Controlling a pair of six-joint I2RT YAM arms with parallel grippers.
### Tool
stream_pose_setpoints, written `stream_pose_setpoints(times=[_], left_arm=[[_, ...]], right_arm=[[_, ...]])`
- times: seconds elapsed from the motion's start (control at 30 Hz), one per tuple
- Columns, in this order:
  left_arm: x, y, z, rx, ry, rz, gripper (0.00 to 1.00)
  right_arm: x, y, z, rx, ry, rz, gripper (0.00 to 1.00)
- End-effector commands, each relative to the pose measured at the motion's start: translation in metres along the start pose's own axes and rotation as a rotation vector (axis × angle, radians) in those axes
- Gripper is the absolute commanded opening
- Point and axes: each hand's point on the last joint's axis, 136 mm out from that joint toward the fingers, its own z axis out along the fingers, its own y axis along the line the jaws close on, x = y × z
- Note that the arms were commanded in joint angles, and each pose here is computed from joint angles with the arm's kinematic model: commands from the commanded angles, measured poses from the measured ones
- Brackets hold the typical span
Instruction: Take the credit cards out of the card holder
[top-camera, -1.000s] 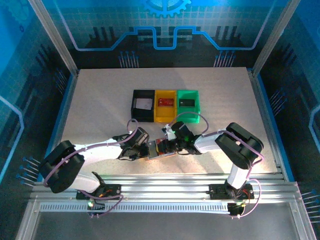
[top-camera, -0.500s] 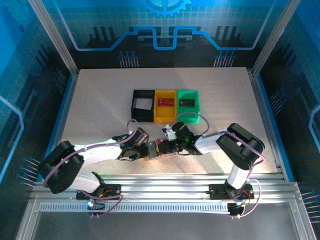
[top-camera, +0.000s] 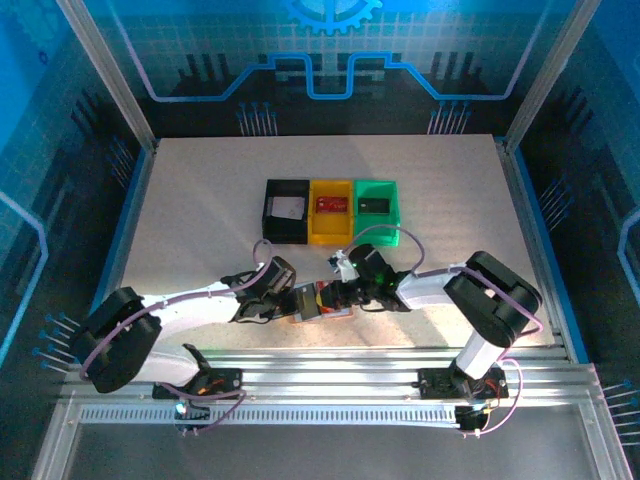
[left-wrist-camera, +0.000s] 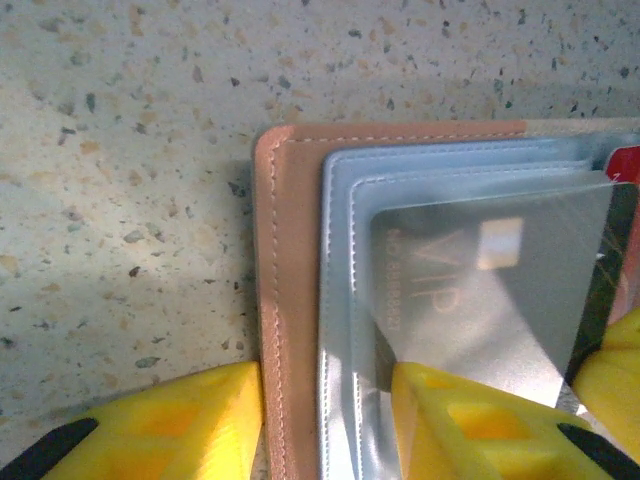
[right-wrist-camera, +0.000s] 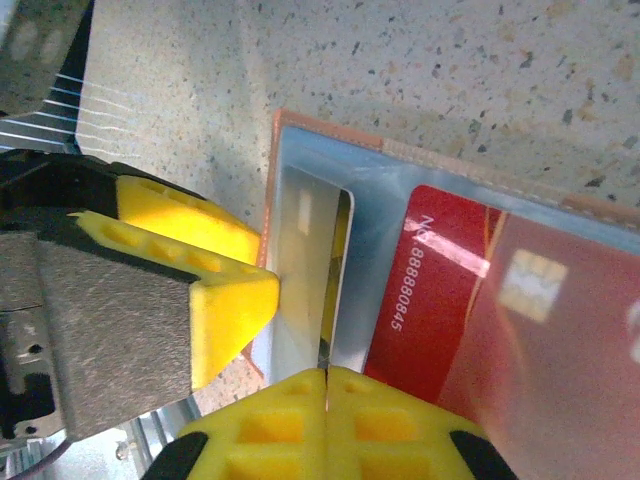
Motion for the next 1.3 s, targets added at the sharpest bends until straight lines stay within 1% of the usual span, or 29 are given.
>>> stream_pose_setpoints(times=[0.0, 0.07, 0.33, 0.4, 0.63, 0.73, 0.8, 0.83, 0.87, 0.97, 1.03, 1.13, 1.17, 1.27], left_arm=[[0.009, 0.0, 0.002, 0.017, 0.024, 0.019, 0.4], [0.008, 0.001, 0.0, 0.012, 0.02, 0.019, 0.43], [0.006, 0.0, -0.007, 0.009, 0.008, 0.023, 0.44], [0.004, 0.0, -0.01, 0.007, 0.0, 0.026, 0.44], [-0.008, -0.005, -0.029, 0.028, -0.042, 0.035, 0.46], [-0.013, -0.011, -0.04, 0.059, -0.073, 0.038, 0.46], [-0.017, -0.019, -0.05, 0.107, -0.098, 0.038, 0.47], [-0.019, -0.025, -0.056, 0.144, -0.114, 0.038, 0.5], [-0.02, -0.033, -0.063, 0.194, -0.13, 0.044, 0.52], [-0.024, -0.056, -0.085, 0.333, -0.175, 0.07, 0.53], [-0.027, -0.07, -0.101, 0.41, -0.202, 0.1, 0.57], [-0.026, -0.082, -0.118, 0.467, -0.221, 0.166, 0.6], [-0.026, -0.084, -0.12, 0.476, -0.217, 0.183, 0.62], [-0.021, -0.089, -0.124, 0.501, -0.186, 0.228, 0.62]], right_arm=[[-0.001, 0.001, -0.012, -0.003, -0.001, -0.008, 0.0], [-0.003, 0.0, -0.015, 0.002, -0.009, -0.01, 0.0], [-0.01, 0.001, -0.03, 0.007, -0.033, -0.012, 0.0], [-0.008, 0.0, -0.035, 0.016, -0.023, -0.008, 0.0], [-0.01, 0.0, -0.051, 0.015, -0.035, -0.014, 0.0], [-0.011, 0.006, -0.059, -0.006, -0.048, -0.02, 0.0], [-0.013, 0.011, -0.066, -0.027, -0.06, -0.025, 0.0], [-0.014, 0.018, -0.07, -0.051, -0.063, -0.034, 0.0], [-0.014, 0.025, -0.075, -0.078, -0.064, -0.048, 0.0], [-0.011, 0.049, -0.086, -0.169, -0.048, -0.088, 0.0], [-0.007, 0.061, -0.092, -0.218, -0.027, -0.109, 0.0], [-0.001, 0.079, -0.103, -0.291, -0.008, -0.142, 0.0], [0.001, 0.083, -0.106, -0.308, -0.007, -0.153, 0.0], [0.004, 0.095, -0.114, -0.356, -0.002, -0.178, 0.0]])
